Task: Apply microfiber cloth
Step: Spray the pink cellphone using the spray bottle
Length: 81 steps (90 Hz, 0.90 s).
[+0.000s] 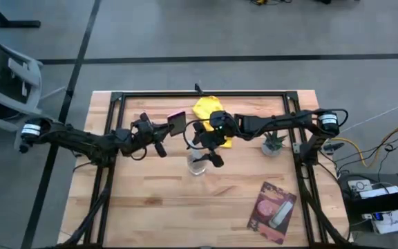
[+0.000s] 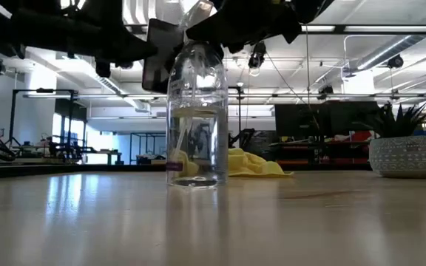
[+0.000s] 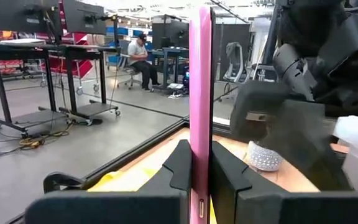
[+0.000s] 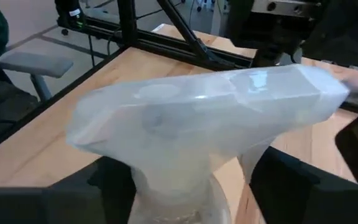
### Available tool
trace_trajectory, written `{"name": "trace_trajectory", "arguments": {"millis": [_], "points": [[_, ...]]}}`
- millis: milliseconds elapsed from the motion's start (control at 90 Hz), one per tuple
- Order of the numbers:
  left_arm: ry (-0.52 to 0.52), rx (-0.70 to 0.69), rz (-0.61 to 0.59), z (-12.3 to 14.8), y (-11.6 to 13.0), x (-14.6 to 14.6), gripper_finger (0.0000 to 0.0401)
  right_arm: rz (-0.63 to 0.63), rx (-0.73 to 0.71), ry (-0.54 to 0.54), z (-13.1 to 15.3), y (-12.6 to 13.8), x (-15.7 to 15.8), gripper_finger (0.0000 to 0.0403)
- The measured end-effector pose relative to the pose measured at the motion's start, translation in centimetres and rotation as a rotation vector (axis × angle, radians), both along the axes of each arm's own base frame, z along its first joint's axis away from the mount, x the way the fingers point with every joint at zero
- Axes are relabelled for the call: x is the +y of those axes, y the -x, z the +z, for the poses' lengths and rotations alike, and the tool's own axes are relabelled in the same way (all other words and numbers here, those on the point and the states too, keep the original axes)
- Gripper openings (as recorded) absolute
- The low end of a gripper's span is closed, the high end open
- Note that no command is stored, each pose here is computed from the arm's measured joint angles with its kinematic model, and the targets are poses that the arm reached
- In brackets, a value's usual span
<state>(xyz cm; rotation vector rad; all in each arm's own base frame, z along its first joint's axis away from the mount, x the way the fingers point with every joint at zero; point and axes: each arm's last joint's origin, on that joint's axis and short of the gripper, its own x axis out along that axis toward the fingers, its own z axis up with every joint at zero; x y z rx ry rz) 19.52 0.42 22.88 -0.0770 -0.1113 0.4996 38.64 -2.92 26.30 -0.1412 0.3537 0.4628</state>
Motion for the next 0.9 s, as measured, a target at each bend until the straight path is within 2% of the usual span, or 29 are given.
{"name": "trace_trajectory", "arguments": {"millis": [144, 389, 444, 667, 778, 900], "points": [[-0.010, -0.015, 0.001, 0.4, 0.2, 0.0, 0.0009, -0.004, -0.004, 0.006, 0.0, 0.0, 0.0, 0.0137], [-0.099, -0.079, 0.026, 2.2, 1.8, 0.1, 0.0009, -0.003, -0.007, 0.013, 0.0, 0.0, -0.1, 0.0136], [-0.107, -0.092, 0.029, 2.5, 2.0, 0.1, 0.0009, -0.003, -0.007, 0.013, 0.0, 0.0, -0.1, 0.0154], [-0.112, -0.094, 0.031, 2.7, 2.4, 0.2, 0.0009, -0.011, 0.000, -0.001, 0.0, 0.0, -0.1, 0.0269], [-0.119, -0.099, 0.032, 2.9, 2.5, 0.2, 0.0009, -0.008, 0.005, -0.012, 0.0, 0.0, 0.0, 0.0298], [-0.149, -0.112, 0.043, 3.3, 2.8, 0.2, 0.0009, -0.009, 0.004, -0.012, 0.0, 0.0, 0.0, 0.0311]]}}
